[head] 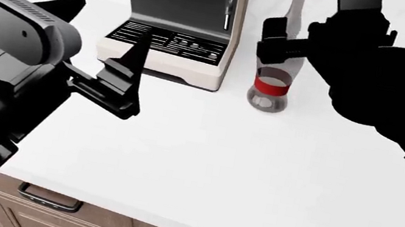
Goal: Move the drinks to the dining counter.
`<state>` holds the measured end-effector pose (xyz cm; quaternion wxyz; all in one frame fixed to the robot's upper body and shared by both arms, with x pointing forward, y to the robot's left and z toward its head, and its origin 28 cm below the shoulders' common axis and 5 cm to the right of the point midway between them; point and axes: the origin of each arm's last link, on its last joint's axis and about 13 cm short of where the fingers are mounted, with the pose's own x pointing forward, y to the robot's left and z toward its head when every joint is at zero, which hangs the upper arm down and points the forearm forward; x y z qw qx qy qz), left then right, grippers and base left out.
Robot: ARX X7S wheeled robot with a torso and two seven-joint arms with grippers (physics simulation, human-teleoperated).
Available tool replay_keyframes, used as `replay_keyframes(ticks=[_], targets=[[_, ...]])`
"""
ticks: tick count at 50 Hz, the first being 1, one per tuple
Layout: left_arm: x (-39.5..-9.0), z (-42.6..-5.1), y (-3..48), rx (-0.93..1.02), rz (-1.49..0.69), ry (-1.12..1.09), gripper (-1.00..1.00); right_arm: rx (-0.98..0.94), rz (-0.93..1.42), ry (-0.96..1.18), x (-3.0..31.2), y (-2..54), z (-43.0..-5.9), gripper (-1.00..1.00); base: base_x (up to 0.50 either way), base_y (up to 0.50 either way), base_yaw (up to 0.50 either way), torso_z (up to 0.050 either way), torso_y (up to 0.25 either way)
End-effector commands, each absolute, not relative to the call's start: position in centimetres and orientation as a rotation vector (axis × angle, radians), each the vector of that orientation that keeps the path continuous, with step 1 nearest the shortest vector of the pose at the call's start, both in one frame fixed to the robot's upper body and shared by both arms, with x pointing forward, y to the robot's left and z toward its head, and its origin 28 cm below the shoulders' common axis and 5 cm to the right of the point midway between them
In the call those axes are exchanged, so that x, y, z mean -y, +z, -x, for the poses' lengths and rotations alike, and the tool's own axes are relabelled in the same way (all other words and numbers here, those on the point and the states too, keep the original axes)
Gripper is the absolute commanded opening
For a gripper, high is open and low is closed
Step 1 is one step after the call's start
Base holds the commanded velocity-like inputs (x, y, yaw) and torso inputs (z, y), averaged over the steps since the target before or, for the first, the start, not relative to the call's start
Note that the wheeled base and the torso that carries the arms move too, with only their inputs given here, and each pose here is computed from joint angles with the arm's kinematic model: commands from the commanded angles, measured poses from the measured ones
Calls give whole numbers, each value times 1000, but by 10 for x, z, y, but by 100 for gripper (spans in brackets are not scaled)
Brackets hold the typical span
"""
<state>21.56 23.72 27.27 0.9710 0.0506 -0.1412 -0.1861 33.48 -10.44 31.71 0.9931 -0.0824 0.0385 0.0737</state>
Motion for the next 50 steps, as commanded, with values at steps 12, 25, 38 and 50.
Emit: replay_keyframes(ticks=[12, 25, 38, 50], targets=[[-240, -214, 275, 281, -113, -360, 100, -110, 170, 154, 102, 319, -361, 100, 0, 0, 0, 0, 0], [-241, -214, 272, 276, -115, -355, 100, -122, 159, 173, 102, 320, -379, 100, 0, 0, 0, 0, 0], [-242, -217, 269, 267, -113, -353, 100, -139, 164, 168, 104, 316, -389, 100, 0, 0, 0, 0, 0], [-244, -215, 267, 264, -114, -346, 100, -146, 163, 172, 104, 319, -405, 100, 0, 0, 0, 0, 0]])
